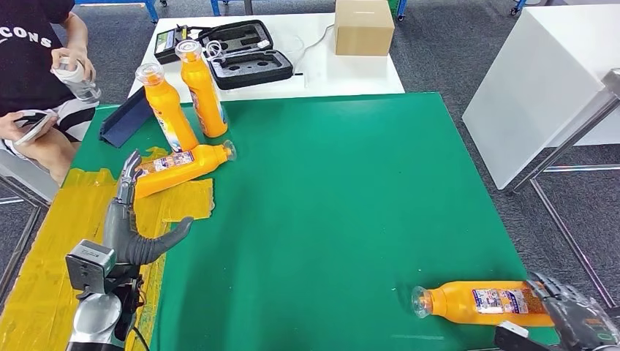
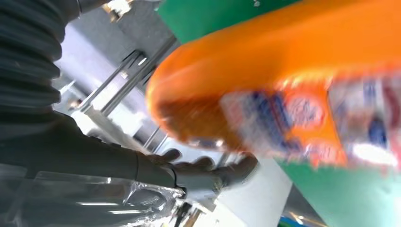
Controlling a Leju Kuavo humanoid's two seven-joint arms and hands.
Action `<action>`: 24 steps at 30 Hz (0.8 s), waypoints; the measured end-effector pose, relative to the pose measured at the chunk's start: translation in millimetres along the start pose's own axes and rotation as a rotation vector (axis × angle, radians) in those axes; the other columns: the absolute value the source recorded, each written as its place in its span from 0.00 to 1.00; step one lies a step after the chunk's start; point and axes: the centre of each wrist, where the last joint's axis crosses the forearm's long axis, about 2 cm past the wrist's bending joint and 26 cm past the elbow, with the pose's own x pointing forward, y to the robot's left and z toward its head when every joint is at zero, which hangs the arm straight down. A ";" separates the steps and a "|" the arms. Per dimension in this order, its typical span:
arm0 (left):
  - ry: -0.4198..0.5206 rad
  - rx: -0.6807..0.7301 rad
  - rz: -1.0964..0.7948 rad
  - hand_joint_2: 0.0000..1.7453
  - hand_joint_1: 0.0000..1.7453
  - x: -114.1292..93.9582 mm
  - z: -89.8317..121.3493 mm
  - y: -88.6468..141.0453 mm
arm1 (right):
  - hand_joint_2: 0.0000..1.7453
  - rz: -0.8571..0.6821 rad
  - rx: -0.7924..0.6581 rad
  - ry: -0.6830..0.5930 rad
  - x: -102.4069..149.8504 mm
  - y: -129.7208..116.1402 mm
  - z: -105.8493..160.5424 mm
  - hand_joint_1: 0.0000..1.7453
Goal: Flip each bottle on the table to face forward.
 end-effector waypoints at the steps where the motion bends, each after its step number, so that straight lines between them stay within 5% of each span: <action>1: 0.005 0.000 -0.002 1.00 0.00 0.0 0.2 -0.3 | 1.00 0.036 -0.010 0.024 2.3 4.5 -6.6 0.00; 10: 0.027 -0.009 -0.010 1.00 0.00 1.6 0.1 -6.4 | 1.00 0.193 -0.100 0.073 30.1 31.9 -72.7 0.03; 12: 0.027 -0.008 -0.011 1.00 0.00 1.7 -0.1 -6.7 | 1.00 0.198 -0.103 0.065 33.5 34.1 -78.6 0.18; 16: 0.030 -0.008 -0.013 1.00 0.00 1.9 -0.9 -6.9 | 1.00 0.202 -0.134 0.038 44.3 38.7 -88.5 0.82; 24: 0.032 -0.006 -0.016 1.00 0.00 2.4 -1.6 -7.9 | 1.00 0.083 -0.184 -0.054 71.2 39.2 -102.4 0.87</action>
